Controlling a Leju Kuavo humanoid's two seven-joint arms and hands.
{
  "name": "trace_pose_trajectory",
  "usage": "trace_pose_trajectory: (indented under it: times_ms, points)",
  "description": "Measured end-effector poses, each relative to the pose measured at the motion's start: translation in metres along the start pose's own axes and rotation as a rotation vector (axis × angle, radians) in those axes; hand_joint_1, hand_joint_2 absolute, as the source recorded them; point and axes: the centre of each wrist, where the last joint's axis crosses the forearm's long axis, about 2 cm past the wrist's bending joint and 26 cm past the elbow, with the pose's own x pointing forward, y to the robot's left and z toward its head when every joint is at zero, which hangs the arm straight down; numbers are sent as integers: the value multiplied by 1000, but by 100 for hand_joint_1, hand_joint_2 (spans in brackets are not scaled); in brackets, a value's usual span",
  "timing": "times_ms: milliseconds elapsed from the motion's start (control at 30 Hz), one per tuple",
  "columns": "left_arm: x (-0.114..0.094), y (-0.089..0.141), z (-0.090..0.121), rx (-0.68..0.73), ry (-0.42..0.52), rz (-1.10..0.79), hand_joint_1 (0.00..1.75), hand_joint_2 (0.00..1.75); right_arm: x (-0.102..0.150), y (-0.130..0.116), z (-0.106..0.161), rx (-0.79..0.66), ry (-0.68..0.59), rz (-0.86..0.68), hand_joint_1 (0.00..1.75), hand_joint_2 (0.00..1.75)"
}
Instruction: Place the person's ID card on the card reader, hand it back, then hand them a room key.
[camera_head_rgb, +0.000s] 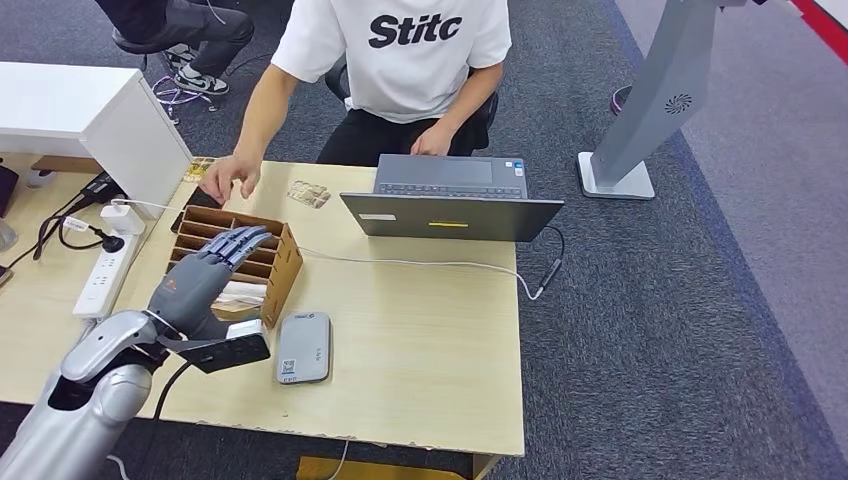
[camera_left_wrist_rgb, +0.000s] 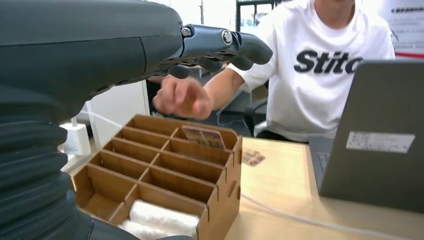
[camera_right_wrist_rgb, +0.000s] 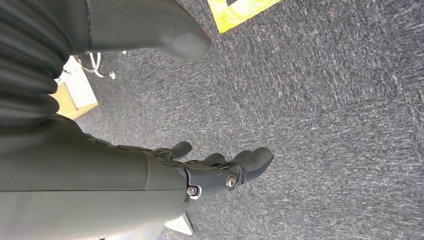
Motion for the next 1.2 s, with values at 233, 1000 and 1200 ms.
trace_pose_trajectory:
  times_ms: [233, 1000, 1200]
  points:
    - [-22, 15, 27, -129, 21, 43, 0, 175, 0, 0, 0, -1, 0, 1, 0, 175]
    - [-36, 23, 51, -172, 122, -97, 0, 175, 0, 0, 0, -2, 2, -1, 0, 175]
    - [-37, 15, 50, -149, 152, -145, 0, 175, 2, 0, 0, -1, -3, 3, 0, 175]
